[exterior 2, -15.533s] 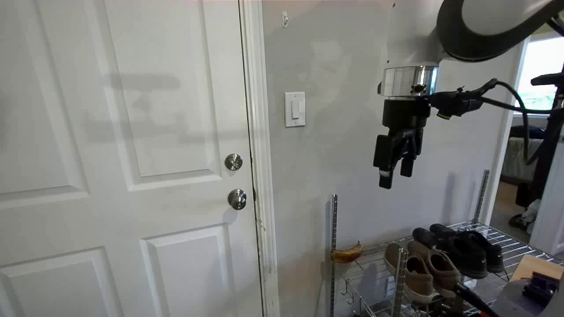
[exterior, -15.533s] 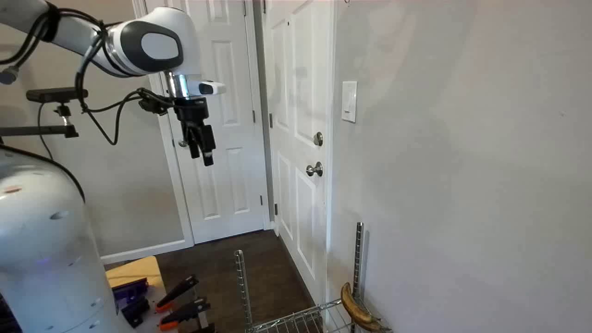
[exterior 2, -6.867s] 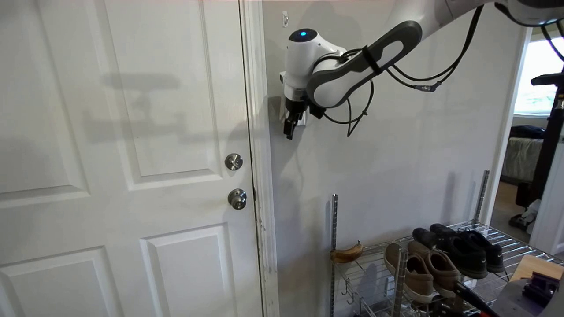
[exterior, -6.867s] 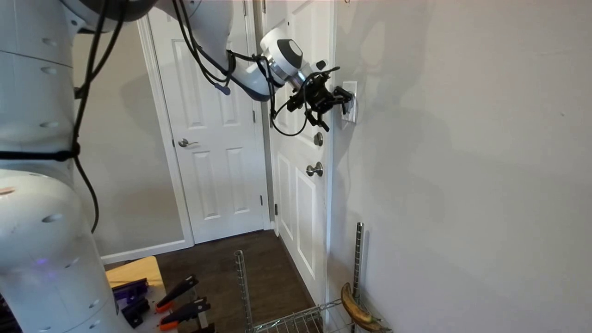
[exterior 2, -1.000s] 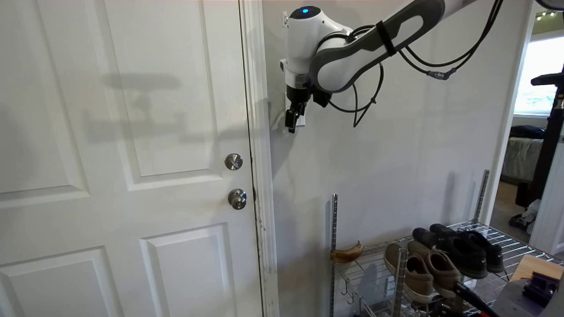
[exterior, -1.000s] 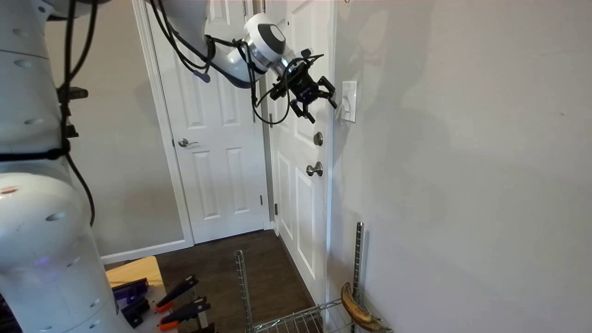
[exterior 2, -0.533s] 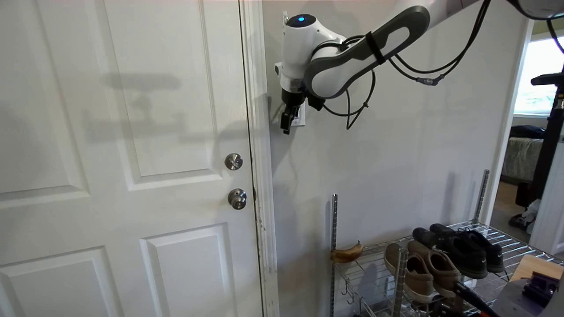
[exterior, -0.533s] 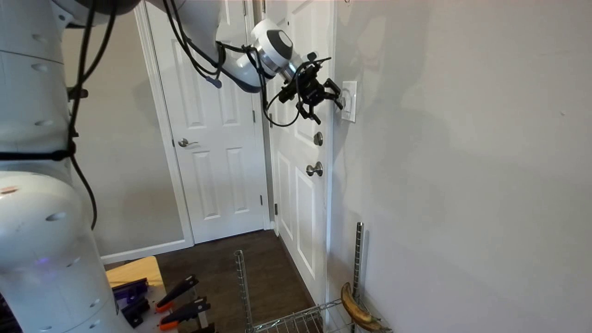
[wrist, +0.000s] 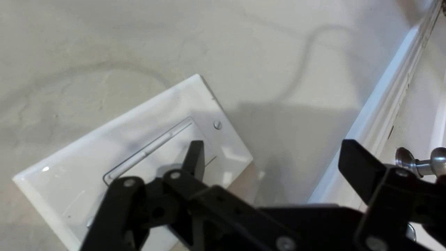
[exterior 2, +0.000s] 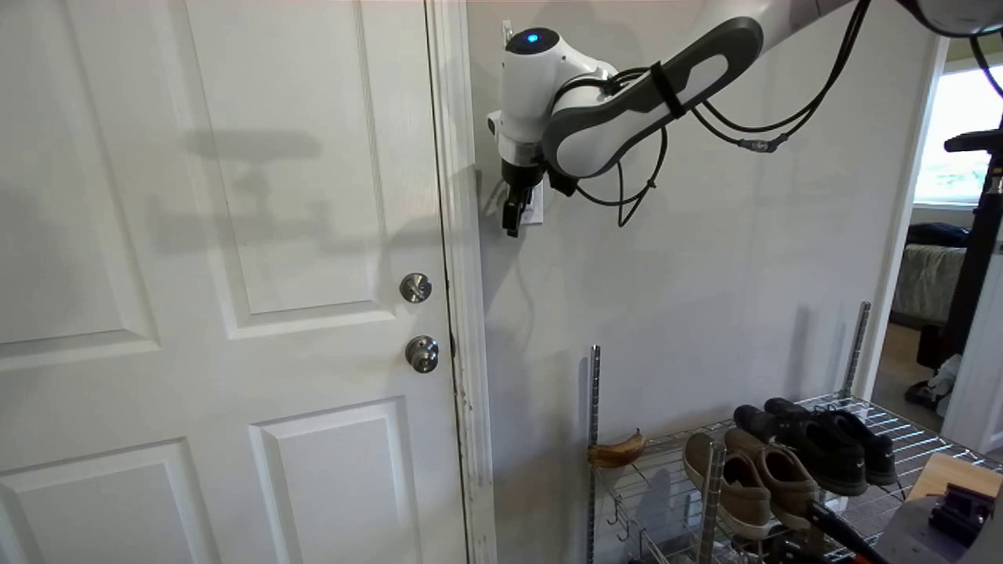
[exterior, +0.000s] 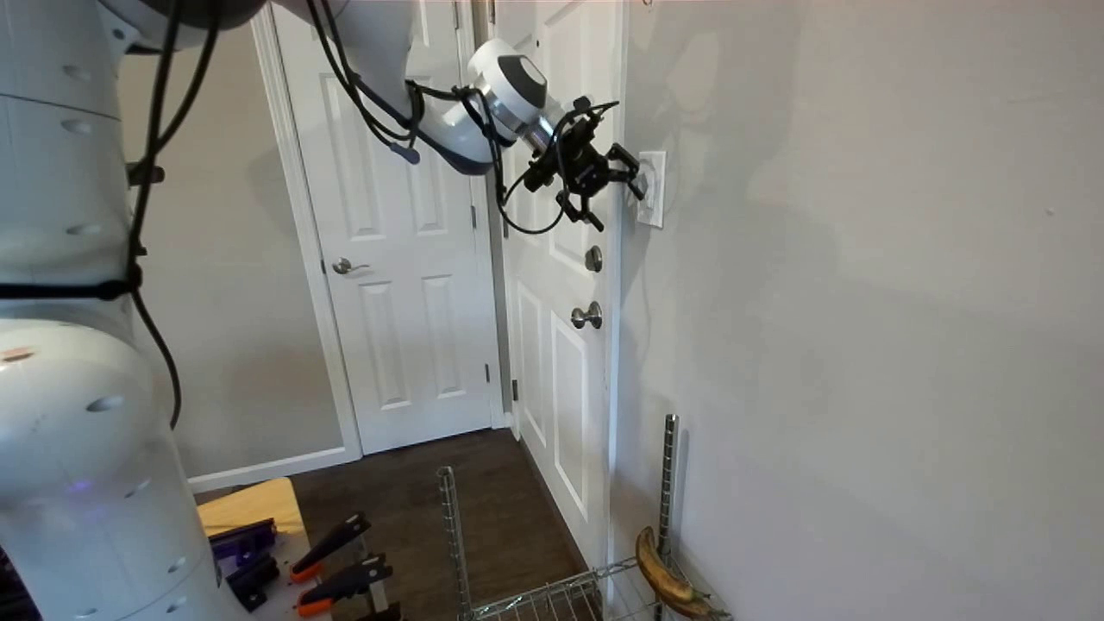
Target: Turn off the light
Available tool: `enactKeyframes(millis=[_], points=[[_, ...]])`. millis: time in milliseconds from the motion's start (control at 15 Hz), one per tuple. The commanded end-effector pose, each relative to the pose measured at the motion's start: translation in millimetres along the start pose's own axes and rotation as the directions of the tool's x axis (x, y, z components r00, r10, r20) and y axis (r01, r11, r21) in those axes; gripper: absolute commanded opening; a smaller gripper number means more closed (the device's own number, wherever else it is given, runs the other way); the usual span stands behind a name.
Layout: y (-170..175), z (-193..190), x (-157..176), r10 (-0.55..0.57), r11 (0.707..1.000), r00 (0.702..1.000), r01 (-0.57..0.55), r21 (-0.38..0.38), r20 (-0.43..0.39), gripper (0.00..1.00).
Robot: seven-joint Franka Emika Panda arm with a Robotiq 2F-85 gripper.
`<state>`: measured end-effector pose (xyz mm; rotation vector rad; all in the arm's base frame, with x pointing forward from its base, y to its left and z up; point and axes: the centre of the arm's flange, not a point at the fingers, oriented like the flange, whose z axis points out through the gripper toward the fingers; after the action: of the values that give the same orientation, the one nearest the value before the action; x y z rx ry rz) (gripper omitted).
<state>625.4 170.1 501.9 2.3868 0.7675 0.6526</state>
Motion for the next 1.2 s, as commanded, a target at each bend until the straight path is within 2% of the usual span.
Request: enactKeyframes(millis=[0, 267, 467, 1133], points=[[4.9, -0.2, -3.1, 0.015, 1.0, 1.0, -0.015, 0.016, 0.024, 1.0], [-4.8, -9.6, -7.9, 0.05, 0.997, 0.996, -0.054, 0.052, 0.072, 1.0], [-6.5, -9.3, -8.7, 0.057, 0.997, 0.995, -0.062, 0.051, 0.088, 1.0], [9.1, 11.3, -6.2, 0.013, 1.0, 0.999, -0.011, -0.025, 0.053, 1.0]])
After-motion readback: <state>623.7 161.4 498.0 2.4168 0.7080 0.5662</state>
